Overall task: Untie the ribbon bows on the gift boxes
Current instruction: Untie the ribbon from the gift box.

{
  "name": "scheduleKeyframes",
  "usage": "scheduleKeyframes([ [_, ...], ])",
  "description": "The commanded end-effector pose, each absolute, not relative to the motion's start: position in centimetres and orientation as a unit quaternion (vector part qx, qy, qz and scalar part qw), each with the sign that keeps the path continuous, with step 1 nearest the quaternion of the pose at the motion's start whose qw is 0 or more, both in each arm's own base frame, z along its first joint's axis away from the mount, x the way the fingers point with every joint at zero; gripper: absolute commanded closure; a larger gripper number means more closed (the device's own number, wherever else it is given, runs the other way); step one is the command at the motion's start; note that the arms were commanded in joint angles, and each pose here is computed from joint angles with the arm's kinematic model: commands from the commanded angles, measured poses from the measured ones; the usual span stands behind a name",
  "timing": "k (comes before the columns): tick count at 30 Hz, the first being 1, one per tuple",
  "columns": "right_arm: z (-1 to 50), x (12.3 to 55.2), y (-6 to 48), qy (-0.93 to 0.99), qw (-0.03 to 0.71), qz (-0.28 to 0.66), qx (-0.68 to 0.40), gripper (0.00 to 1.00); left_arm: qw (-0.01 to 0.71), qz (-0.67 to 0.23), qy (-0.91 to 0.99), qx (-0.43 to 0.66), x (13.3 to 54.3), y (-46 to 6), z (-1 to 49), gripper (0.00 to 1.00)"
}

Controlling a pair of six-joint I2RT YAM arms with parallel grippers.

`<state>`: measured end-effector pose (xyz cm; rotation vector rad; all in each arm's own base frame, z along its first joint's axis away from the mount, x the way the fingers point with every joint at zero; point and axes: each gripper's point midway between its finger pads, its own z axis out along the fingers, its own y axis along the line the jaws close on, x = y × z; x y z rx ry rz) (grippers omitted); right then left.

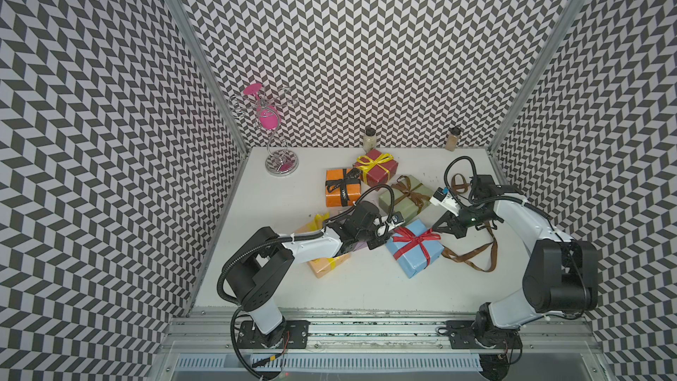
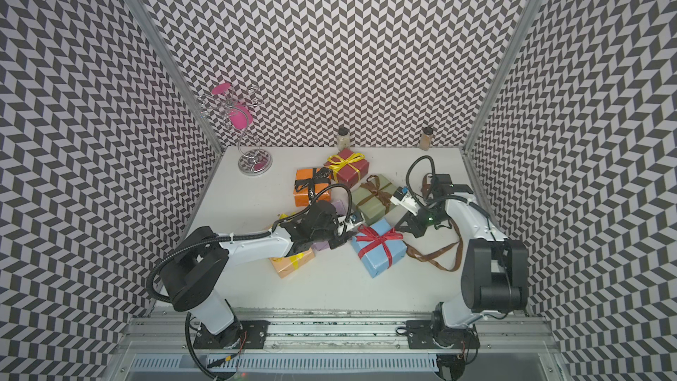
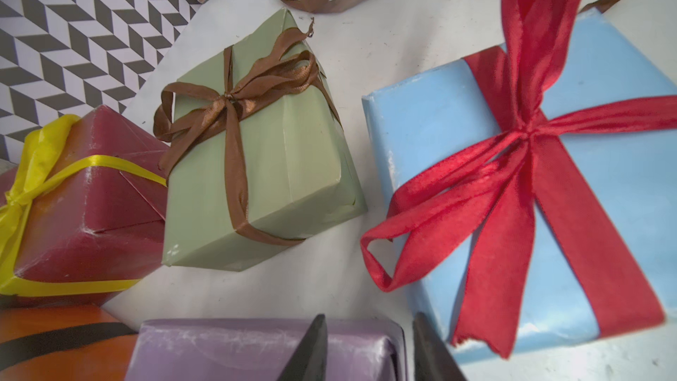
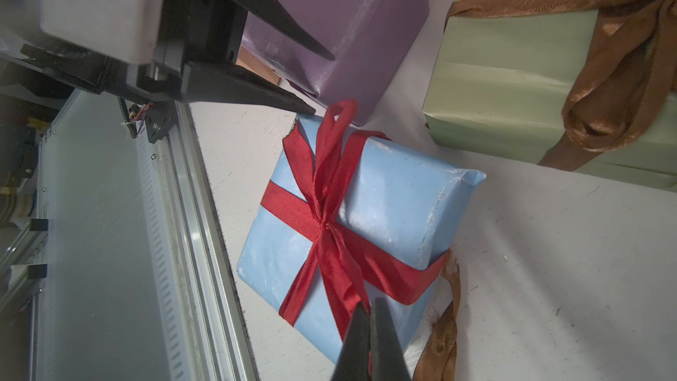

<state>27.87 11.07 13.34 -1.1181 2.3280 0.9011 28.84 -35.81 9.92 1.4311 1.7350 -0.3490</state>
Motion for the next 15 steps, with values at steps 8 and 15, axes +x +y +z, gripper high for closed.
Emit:
scheduleKeyframes([
  [8, 14.9, 28.2, 11.1, 0.826, 0.234, 0.314, -0.407, 1.00, 0.444, -0.150, 0.668, 0.578, 28.3, -37.2, 12.5, 0.69],
  [15, 14.7, 28.1, 11.2, 0.826, 0.233, 0.317, -0.405, 1.00, 0.455, -0.153, 0.668, 0.568, 28.9, -37.7, 14.1, 0.69],
])
